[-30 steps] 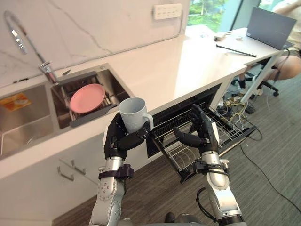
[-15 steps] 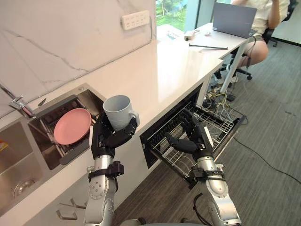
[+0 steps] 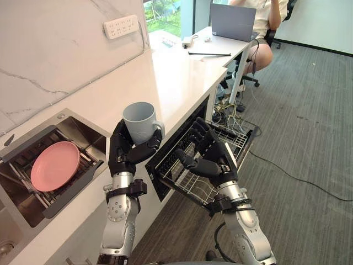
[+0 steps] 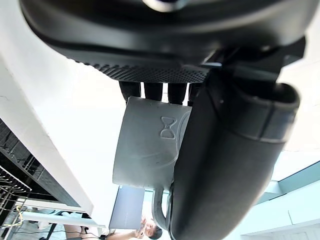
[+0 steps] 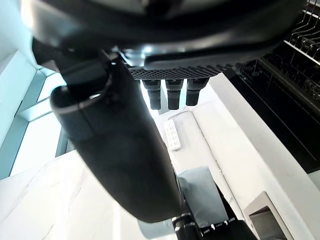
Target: Walk over to the sink, pick up the cup, carry it to the dishwasher, place the cup inside the dishwasher, then close the dishwasher door
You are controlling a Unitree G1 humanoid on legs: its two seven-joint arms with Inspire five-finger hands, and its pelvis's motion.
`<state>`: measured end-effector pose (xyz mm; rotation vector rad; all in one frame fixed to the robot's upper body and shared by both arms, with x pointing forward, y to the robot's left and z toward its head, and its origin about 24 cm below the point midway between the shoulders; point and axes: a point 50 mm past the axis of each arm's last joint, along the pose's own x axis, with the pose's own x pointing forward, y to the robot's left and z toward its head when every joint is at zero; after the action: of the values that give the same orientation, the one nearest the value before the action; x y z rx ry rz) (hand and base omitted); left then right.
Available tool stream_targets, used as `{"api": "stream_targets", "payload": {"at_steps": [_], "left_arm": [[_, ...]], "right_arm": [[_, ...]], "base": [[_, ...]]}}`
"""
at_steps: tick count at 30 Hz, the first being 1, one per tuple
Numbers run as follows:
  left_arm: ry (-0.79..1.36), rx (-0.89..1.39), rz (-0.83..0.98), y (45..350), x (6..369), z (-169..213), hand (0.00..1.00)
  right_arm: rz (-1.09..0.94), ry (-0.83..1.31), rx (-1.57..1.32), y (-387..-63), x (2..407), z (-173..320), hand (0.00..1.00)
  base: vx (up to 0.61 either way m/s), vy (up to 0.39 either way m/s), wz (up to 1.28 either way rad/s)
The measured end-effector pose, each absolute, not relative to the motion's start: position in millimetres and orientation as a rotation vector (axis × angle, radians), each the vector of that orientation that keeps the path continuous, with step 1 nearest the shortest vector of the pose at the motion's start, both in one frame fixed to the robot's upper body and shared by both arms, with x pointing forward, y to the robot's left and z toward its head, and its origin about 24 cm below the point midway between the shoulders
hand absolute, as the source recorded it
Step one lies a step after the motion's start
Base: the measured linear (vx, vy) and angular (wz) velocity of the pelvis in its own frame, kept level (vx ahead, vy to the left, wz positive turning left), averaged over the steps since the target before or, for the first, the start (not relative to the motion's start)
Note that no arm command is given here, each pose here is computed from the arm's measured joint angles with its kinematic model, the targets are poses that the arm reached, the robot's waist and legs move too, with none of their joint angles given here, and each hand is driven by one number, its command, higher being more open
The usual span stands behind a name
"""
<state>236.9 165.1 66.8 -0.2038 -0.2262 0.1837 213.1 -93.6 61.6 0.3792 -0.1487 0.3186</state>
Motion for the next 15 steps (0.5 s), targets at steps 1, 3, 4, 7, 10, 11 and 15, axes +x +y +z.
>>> {"api": "stream_targets", "payload": {"at_steps": [1,3,4,7,10,11,15], "left_arm": [[-0.22,-0.201,0.186,165.3,237.8,65.5,0.3],[-0.209,-0.199,0.187,165.0,239.0,62.9,0.3],[-0.204,-0.199,0.185,164.3,239.1,61.8,0.3],[-0.2,-0.201,0.16,158.7,239.2,61.5,0.3],[-0.199,-0.184,0.113,149.1,239.1,61.3,0.3],[-0.198,-0.182,0.102,146.7,239.0,61.3,0.3],[-0.191,-0.192,0.013,128.8,237.8,60.7,0.3]], "right_arm": [[0.331,-0.147,0.39,-91.5,212.6,61.7,0.9],[0.343,-0.149,0.393,-89.5,212.8,62.6,0.9],[0.35,-0.153,0.392,-88.7,213.4,63.5,0.9],[0.372,-0.169,0.385,-85.8,216.2,67.7,0.9],[0.388,-0.181,0.382,-83.1,218.1,70.7,0.9],[0.39,-0.183,0.382,-82.7,218.4,71.2,0.9],[0.39,-0.198,0.375,-82.1,221.3,74.7,0.9]], "base": [[-0.03,-0.008,-0.05],[-0.03,-0.009,-0.05],[-0.03,-0.012,-0.05],[-0.01,-0.004,-0.01],[-0.01,-0.006,0.01],[-0.02,-0.018,0.06],[-0.03,-0.016,0.08]]}}
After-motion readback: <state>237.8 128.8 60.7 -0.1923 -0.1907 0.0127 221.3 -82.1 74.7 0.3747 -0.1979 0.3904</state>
